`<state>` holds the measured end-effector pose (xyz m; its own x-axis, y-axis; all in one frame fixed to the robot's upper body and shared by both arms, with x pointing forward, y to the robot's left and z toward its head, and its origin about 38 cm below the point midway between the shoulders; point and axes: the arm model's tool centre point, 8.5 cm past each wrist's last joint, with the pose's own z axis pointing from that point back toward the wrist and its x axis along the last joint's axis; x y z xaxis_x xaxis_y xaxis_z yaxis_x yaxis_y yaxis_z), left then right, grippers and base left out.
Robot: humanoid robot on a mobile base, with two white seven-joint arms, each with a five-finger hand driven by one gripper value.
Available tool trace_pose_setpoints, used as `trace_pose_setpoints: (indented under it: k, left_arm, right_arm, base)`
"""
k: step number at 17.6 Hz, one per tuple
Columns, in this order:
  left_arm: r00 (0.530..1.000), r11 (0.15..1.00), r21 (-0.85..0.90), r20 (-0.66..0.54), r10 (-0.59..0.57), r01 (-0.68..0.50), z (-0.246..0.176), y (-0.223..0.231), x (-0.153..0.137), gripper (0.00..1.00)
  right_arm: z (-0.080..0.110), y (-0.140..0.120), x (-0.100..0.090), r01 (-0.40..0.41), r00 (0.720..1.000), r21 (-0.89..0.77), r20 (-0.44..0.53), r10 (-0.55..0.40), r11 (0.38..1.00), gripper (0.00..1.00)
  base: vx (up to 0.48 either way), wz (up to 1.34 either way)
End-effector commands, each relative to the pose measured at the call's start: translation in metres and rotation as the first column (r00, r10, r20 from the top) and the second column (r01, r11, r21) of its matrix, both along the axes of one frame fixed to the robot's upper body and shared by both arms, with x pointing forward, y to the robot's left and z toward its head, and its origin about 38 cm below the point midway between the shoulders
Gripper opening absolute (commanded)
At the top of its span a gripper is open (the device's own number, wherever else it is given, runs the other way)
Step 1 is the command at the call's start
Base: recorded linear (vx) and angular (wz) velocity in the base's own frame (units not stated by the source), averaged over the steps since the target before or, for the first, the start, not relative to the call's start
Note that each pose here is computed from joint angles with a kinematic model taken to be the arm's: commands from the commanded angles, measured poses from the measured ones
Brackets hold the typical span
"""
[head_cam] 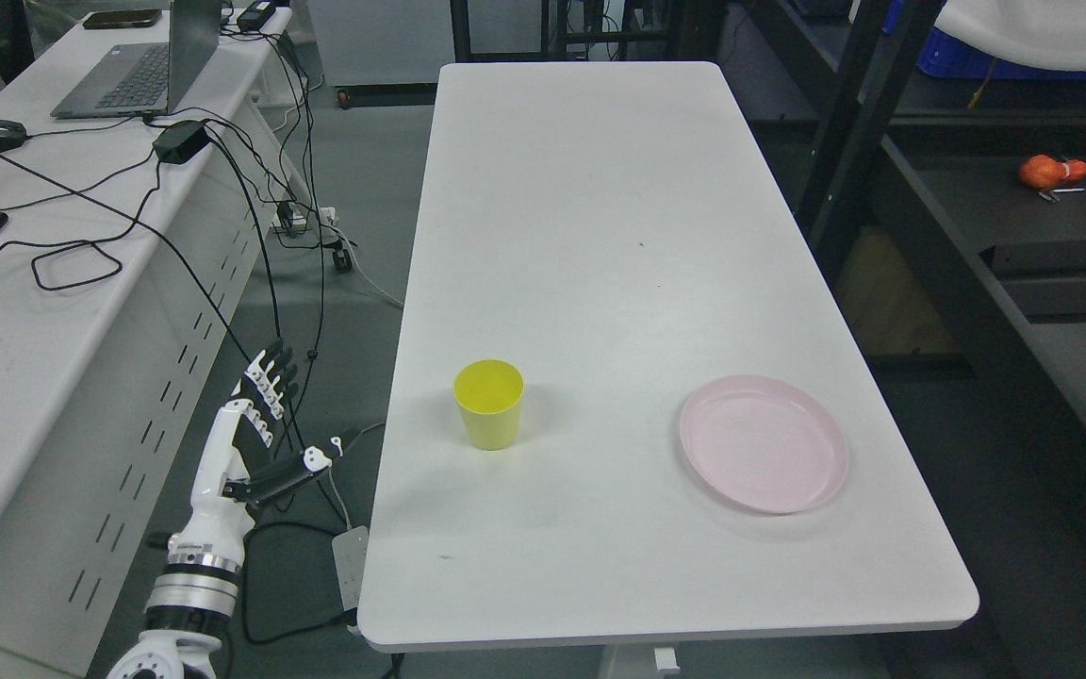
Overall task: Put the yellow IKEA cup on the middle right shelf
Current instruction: 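Raise the left hand from beside the table toward the yellow cup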
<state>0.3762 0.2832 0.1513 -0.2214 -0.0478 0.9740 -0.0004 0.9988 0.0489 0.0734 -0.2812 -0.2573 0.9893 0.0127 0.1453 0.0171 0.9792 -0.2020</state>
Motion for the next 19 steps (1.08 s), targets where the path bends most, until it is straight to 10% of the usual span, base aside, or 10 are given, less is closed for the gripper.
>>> trace_pose_setpoints:
  k: [1,19]
  left_arm:
    - [0.999,0.999,0.014,-0.023,0.029,-0.029,-0.008,0.015,-0.005,0.99]
    - [0.983,0.960,-0.242,-0.089,-0.162,0.137,-0.033,-0.027,0.099,0.99]
  right_arm:
    - [0.000,-0.010,-0.009,0.008,1.000,-0.011,-0.014,-0.008,1.000,0.99]
    - [0.000,-0.010,-0.009,0.008,1.000,-0.011,-0.014,-0.008,1.000,0.99]
  base:
    - [-0.015,0.00]
    - [-0.001,0.00]
